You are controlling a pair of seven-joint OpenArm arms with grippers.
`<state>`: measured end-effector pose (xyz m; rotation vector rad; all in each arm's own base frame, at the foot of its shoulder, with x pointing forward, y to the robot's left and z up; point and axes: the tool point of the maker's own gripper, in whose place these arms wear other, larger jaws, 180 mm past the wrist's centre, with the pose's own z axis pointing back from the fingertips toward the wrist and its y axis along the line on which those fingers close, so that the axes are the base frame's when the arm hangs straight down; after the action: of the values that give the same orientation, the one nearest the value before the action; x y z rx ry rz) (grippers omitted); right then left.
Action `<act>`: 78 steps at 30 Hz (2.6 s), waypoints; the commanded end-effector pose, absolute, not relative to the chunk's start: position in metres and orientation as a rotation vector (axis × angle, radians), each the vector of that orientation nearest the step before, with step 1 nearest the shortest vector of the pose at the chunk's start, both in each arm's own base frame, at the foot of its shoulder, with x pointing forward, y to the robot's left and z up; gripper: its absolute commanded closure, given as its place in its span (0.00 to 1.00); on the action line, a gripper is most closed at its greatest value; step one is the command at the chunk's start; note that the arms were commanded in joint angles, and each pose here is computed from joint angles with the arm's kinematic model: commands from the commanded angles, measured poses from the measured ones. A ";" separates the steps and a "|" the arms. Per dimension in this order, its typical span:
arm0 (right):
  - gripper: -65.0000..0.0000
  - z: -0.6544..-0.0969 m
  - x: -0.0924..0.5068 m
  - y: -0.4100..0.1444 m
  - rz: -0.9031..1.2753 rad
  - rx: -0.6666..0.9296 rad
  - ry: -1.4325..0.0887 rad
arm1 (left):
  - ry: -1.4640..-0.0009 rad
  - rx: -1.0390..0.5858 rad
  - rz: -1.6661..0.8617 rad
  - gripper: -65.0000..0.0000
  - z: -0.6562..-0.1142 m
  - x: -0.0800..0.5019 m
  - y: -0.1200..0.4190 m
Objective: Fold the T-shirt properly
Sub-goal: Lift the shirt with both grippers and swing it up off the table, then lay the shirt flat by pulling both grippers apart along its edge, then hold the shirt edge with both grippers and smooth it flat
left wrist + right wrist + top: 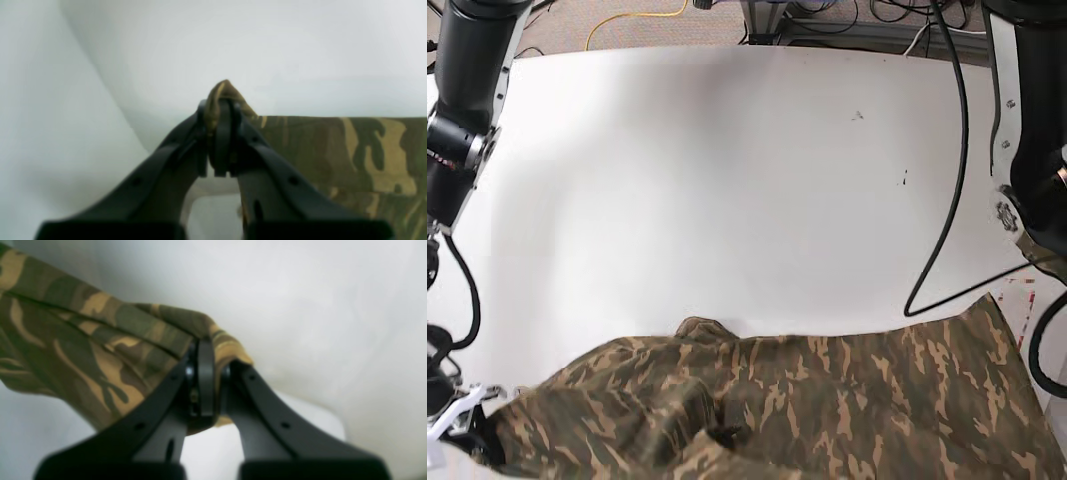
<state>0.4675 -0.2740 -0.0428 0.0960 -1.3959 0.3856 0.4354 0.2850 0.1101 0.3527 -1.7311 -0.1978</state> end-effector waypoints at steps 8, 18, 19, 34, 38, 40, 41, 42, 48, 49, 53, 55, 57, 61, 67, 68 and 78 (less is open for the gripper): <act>1.00 -0.130 0.414 -0.262 0.337 0.132 -1.292 | -1.540 0.385 -0.223 1.00 0.002 0.417 0.288; 1.00 -0.228 0.342 -0.231 0.267 0.220 -1.118 | -1.218 0.356 -0.237 1.00 -0.140 0.371 0.305; 1.00 -0.235 0.335 -0.230 0.252 0.227 -1.107 | -1.189 0.354 -0.238 1.00 -0.151 0.365 0.307; 1.00 -0.322 0.246 -0.205 0.123 0.327 -0.862 | -0.789 0.330 -0.274 1.00 -0.276 0.265 0.328; 1.00 -0.340 0.221 -0.205 0.109 0.329 -0.786 | -0.691 0.350 -0.251 1.00 -0.295 0.228 0.345; 1.00 -0.345 0.214 -0.202 0.100 0.339 -0.769 | -0.666 0.359 -0.232 1.00 -0.298 0.217 0.353; 1.00 -0.348 0.210 -0.200 0.094 0.342 -0.759 | -0.647 0.362 -0.225 1.00 -0.302 0.210 0.356; 1.00 -0.350 0.208 -0.200 0.087 0.344 -0.751 | -0.633 0.361 -0.226 1.00 -0.304 0.205 0.356; 1.00 -0.361 0.187 -0.199 0.069 0.347 -0.695 | -0.549 0.353 -0.239 1.00 -0.320 0.178 0.357; 1.00 -0.362 0.186 -0.199 0.067 0.347 -0.690 | -0.542 0.352 -0.240 1.00 -0.321 0.175 0.357; 1.00 -0.365 0.183 -0.200 0.065 0.347 -0.678 | -0.521 0.348 -0.242 1.00 -0.325 0.169 0.357; 1.00 -0.365 0.182 -0.200 0.066 0.346 -0.674 | -0.514 0.347 -0.243 1.00 -0.327 0.166 0.357; 1.00 -0.368 0.176 -0.200 0.060 0.347 -0.660 | -0.490 0.344 -0.248 1.00 -0.330 0.158 0.357; 1.00 -0.372 0.169 -0.201 0.059 0.345 -0.640 | -0.473 0.343 -0.251 1.00 -0.332 0.153 0.358; 1.00 -0.377 0.157 -0.201 0.048 0.345 -0.608 | -0.438 0.346 -0.252 1.00 -0.336 0.140 0.360; 1.00 -0.378 0.153 -0.201 0.047 0.344 -0.601 | -0.430 0.353 -0.249 1.00 -0.335 0.136 0.363; 1.00 -0.386 0.129 -0.201 0.036 0.347 -0.541 | -0.412 0.414 -0.181 1.00 -0.324 0.117 0.388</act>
<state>0.1272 -0.1977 -0.3931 0.3537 -0.5151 0.0241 0.1148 0.3781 -0.3358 0.3696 -0.3949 -0.1814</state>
